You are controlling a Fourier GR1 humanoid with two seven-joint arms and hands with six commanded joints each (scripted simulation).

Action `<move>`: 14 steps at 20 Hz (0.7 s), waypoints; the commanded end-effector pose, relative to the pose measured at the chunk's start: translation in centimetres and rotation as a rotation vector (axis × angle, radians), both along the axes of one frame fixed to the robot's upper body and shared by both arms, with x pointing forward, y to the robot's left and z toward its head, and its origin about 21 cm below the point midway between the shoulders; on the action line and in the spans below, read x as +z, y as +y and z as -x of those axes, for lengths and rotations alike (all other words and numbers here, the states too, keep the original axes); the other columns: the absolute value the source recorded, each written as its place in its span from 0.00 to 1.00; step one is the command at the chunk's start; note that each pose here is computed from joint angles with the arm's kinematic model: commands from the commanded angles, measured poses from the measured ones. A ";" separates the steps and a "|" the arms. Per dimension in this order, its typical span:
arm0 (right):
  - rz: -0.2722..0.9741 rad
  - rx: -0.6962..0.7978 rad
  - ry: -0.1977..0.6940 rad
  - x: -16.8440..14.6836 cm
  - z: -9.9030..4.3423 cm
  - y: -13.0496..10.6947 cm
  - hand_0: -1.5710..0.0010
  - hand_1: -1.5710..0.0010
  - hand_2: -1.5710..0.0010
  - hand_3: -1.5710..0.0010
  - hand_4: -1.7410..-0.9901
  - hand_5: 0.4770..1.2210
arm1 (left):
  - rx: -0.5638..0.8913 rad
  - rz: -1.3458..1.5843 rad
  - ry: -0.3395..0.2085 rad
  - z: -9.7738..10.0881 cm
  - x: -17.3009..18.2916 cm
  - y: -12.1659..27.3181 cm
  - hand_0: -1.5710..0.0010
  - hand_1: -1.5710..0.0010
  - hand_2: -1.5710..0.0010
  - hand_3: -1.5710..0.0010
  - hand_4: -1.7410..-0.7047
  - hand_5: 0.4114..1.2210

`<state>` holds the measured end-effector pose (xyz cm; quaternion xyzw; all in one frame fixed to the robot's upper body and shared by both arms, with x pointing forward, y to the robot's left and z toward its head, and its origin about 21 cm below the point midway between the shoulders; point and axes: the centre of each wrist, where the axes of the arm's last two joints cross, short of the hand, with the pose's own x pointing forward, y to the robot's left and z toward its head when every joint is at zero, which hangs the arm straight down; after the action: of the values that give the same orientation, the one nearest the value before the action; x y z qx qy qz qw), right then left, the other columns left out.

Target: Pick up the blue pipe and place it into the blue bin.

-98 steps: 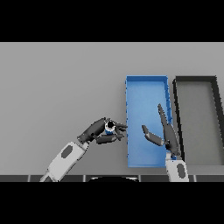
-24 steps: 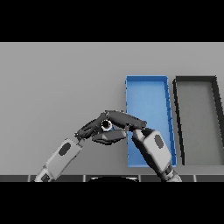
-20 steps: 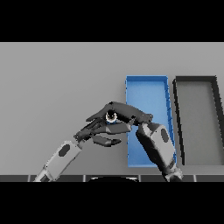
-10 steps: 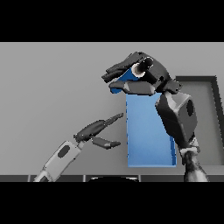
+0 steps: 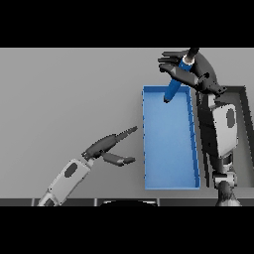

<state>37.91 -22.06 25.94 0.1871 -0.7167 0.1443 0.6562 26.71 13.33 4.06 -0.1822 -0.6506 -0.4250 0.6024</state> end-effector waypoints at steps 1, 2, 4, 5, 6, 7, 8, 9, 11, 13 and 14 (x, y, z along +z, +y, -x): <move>0.002 -0.021 0.030 -1.0 0.2 -0.3 0.00 0.00 0.00 0.00 0.00 0.87 | 0.000 0.006 0.006 0.0 0.0 -0.1 1.00 1.00 1.00 1.00 0.82 0.09; 0.023 -0.055 0.080 -2.1 0.4 -0.9 0.00 0.00 0.00 0.00 0.00 0.87 | -0.006 0.012 0.004 0.1 0.1 0.0 1.00 1.00 1.00 1.00 0.82 0.08; 0.030 -0.098 0.167 -4.8 0.7 -1.1 0.00 0.00 0.00 0.00 0.00 0.86 | -0.002 0.003 0.006 0.1 -0.2 -0.4 1.00 1.00 1.00 1.00 0.82 0.08; 0.037 -0.119 0.217 -6.1 0.9 -1.4 0.00 0.00 0.00 0.00 0.00 0.86 | -0.011 0.007 -0.001 0.2 -0.4 -0.2 1.00 1.00 1.00 1.00 0.82 0.07; 0.055 -0.130 0.269 -7.6 1.2 -1.8 0.00 0.00 0.00 0.00 0.00 0.86 | -0.014 0.026 -0.008 0.4 -0.3 -0.2 1.00 1.00 1.00 1.00 0.82 0.07; 0.076 -0.143 0.307 -8.6 1.4 -2.0 0.00 0.00 0.00 0.00 0.00 0.86 | -0.010 0.018 -0.009 0.4 -0.4 -0.3 1.00 1.00 1.00 1.00 0.83 0.07; 0.090 -0.148 0.354 -9.7 1.7 -2.1 0.00 0.00 0.00 0.00 0.00 0.87 | -0.003 0.012 -0.013 0.2 -0.1 -0.4 1.00 1.00 1.00 1.00 0.83 0.06; 0.113 -0.154 0.393 -10.6 2.1 -2.3 0.00 0.00 0.00 0.00 0.06 0.87 | -0.009 0.015 -0.009 0.4 -0.4 -0.5 1.00 1.00 1.00 1.00 0.83 0.06; 0.162 -0.145 0.469 -12.8 2.7 -2.2 0.00 0.00 0.00 0.00 0.16 0.87 | -0.004 0.022 -0.011 0.3 -0.1 -0.3 1.00 1.00 1.00 1.00 0.83 0.06; 0.219 -0.156 0.565 -14.7 2.9 -2.8 0.00 0.00 0.00 0.15 0.19 0.85 | -0.003 0.016 -0.002 0.3 0.1 -0.3 1.00 1.00 1.00 1.00 0.83 0.06; 0.238 -0.167 0.624 -15.6 3.0 -2.3 0.00 0.07 0.11 0.29 0.26 0.88 | -0.006 0.023 -0.002 0.4 0.1 -0.3 1.00 1.00 1.00 1.00 0.83 0.05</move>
<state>34.94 -24.35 10.29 0.0857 -0.4723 0.1101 0.8703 26.28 13.07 4.19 -0.1908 -0.6557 -0.4193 0.5981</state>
